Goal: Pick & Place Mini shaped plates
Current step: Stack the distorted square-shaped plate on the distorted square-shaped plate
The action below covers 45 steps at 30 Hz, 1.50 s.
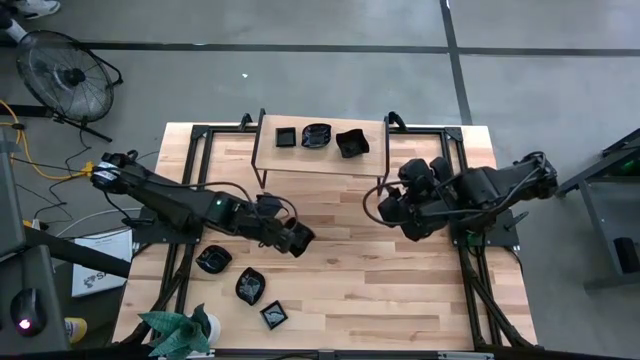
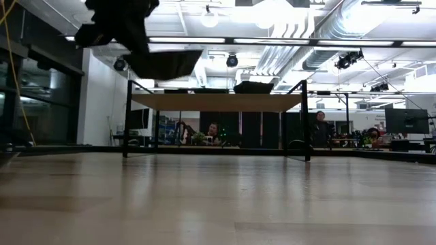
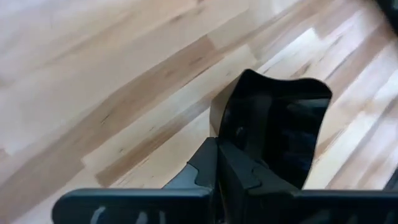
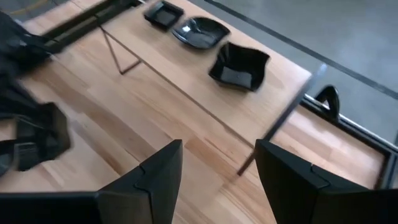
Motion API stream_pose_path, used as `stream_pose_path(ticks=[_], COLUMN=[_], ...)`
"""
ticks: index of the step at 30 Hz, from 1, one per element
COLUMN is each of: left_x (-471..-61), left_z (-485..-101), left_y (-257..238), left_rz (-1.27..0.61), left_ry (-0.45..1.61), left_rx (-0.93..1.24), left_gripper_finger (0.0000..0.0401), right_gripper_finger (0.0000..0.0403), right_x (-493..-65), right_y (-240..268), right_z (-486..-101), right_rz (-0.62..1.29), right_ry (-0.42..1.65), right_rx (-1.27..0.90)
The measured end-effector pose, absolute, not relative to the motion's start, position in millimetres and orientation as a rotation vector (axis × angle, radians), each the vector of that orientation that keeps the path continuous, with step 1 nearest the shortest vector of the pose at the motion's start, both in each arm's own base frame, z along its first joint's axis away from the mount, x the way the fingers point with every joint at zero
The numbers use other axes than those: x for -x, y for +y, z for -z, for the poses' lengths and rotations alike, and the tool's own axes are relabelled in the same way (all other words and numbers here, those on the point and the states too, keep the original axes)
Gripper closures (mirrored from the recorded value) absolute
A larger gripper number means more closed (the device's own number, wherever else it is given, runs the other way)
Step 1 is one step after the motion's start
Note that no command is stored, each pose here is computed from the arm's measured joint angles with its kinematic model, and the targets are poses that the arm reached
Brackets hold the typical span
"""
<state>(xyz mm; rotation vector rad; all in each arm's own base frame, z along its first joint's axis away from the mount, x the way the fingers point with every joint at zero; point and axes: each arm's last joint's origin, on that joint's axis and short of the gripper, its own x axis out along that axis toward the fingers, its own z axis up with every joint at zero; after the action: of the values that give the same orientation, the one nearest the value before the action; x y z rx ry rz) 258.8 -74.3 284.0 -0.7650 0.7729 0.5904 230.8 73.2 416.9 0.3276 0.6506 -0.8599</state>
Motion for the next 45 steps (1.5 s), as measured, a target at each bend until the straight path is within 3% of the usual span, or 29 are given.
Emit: stream_pose_path(ticks=[7,20,34,45], left_x=[-260.4,-268.8,-267.0,-268.7], left_z=[-309.4,-362.7,-373.7,-376.4], left_y=[-83.9,-87.9,-81.5,-81.2], left_rz=[-0.587,-0.619,-0.872,-0.937], left_ry=[0.634,0.314,0.155,0.132], left_rx=[0.677,0.392,0.152,0.065], left_gripper_finger=[0.0401,0.0401,0.0401,0.0401], right_gripper_finger=[0.0206,0.0206,0.0206,0.0206], right_x=[-215.2,-226.8,-261.7,-285.9], right_y=[79.3,95.9,107.8,89.3], right_z=[-379.9,-343.9,-341.8,-335.4], right_rz=[0.904,0.784,0.701,0.599], right_ry=[0.638,0.493,0.169,-0.033], right_rx=[-0.408,-0.414,-0.306,-0.293])
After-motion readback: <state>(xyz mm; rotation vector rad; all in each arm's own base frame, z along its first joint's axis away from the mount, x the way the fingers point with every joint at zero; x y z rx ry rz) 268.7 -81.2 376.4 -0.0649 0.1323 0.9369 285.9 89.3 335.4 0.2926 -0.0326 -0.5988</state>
